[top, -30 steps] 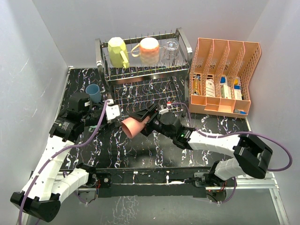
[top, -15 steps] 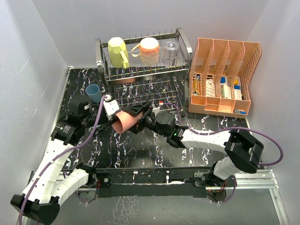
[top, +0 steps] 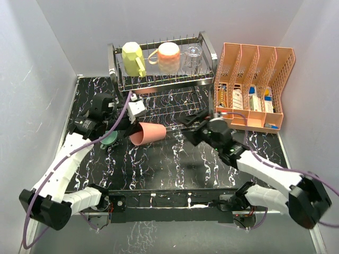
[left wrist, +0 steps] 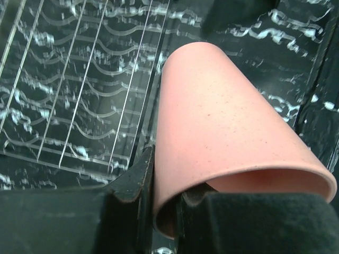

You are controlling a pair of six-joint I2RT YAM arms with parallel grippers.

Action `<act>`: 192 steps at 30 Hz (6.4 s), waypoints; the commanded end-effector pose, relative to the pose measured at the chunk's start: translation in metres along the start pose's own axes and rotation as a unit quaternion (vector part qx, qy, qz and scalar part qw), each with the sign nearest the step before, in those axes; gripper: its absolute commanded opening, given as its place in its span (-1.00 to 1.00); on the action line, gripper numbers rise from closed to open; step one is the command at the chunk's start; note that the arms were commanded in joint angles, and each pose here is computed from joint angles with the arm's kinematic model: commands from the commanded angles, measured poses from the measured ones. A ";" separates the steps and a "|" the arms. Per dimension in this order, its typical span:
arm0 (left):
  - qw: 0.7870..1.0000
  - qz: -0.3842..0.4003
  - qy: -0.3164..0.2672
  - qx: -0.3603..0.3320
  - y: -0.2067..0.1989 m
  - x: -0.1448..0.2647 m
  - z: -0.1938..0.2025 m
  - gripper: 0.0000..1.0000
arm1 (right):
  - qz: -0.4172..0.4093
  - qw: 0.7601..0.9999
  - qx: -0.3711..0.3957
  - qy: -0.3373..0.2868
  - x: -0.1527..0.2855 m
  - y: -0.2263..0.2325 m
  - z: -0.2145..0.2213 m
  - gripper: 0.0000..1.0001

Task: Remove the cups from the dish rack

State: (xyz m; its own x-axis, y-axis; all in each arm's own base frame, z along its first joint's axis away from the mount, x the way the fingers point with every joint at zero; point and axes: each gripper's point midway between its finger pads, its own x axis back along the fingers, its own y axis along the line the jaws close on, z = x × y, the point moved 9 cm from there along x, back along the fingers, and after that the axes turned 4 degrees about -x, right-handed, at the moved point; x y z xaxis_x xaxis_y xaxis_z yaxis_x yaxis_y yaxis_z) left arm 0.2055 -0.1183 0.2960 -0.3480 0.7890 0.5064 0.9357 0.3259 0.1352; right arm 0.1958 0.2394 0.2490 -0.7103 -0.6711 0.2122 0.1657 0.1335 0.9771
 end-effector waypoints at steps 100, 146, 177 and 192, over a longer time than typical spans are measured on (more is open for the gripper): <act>0.994 0.015 0.111 0.011 -0.017 0.029 -0.050 0.94 | 0.156 0.732 0.639 -0.179 -0.058 0.215 -0.160 0.73; 0.941 -0.113 -0.135 -0.290 0.015 0.023 -0.114 0.81 | -0.079 0.856 0.470 -0.199 0.092 0.251 -0.081 -0.41; 0.891 -0.128 -0.161 -0.404 -0.041 -0.039 -0.108 0.51 | -0.163 0.982 0.003 0.096 0.091 0.091 -0.017 -0.65; 0.965 -0.083 -0.151 -0.199 -0.042 -0.059 -0.129 -0.03 | -0.172 0.979 -0.028 0.105 0.092 0.083 -0.016 -0.64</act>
State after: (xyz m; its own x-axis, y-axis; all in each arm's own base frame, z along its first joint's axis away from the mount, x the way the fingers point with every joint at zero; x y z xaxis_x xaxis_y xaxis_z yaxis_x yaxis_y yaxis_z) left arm 0.2005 -0.2454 0.3568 -0.4587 0.8635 0.2097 0.7592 0.2581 0.5975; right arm 0.1602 0.1782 0.3284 -0.5987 -0.8009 -0.0086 0.0761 -0.0676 0.9948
